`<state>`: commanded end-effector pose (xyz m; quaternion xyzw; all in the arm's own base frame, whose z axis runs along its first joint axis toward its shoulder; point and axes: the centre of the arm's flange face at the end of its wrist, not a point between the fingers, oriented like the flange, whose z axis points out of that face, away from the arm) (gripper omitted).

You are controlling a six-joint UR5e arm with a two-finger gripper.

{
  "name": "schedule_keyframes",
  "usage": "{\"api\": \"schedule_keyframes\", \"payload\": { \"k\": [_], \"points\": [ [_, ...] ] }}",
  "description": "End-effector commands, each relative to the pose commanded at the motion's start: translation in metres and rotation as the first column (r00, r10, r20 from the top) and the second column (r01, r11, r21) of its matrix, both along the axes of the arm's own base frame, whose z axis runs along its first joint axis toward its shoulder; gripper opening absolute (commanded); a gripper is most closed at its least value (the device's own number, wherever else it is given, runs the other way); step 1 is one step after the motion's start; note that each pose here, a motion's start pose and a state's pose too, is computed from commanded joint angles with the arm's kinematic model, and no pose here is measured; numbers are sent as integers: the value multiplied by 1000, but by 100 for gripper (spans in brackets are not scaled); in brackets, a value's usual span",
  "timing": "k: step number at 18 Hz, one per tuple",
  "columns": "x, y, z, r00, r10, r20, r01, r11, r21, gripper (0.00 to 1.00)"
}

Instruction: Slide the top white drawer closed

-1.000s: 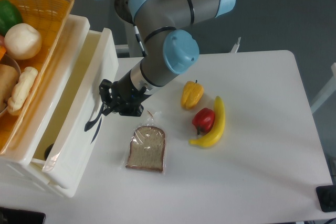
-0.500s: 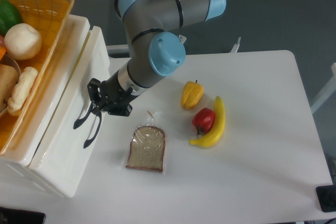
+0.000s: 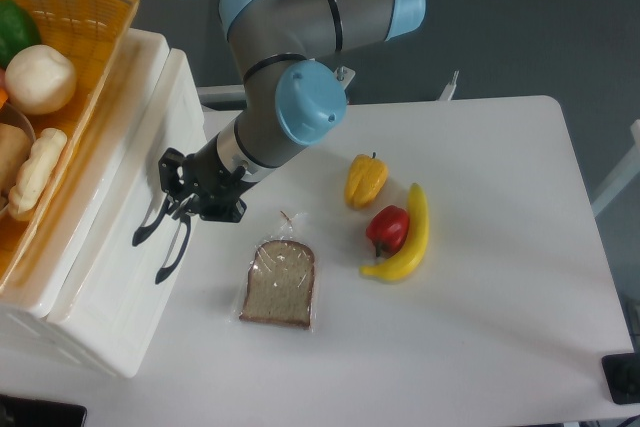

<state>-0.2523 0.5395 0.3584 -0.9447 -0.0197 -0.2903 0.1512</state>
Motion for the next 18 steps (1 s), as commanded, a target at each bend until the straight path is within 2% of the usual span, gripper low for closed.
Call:
{"api": "schedule_keyframes", "payload": {
  "k": [2, 3, 4, 5, 6, 9, 12, 14, 16, 18],
  "points": [
    [-5, -1, 0, 1000, 7, -2, -7, 1000, 0, 48],
    [-8, -2, 1, 1000, 9, -8, -9, 1000, 1, 69],
    [-13, -4, 1, 1000, 15, -14, -15, 1000, 0, 77],
    [-21, -7, 3, 999, 29, -16, -29, 1000, 2, 93],
    [-29, -11, 5, 999, 44, -20, -44, 999, 6, 100],
    [-65, -28, 14, 994, 101, -40, -100, 995, 24, 100],
    [-114, -49, 28, 981, 181, -68, -178, 983, 48, 100],
    [-149, -66, 32, 965, 231, -122, -223, 972, 75, 100],
    [-179, -83, 32, 941, 274, -198, -257, 960, 108, 100],
    [-206, -97, 22, 919, 288, -270, -271, 958, 98, 100]
  ]
}}
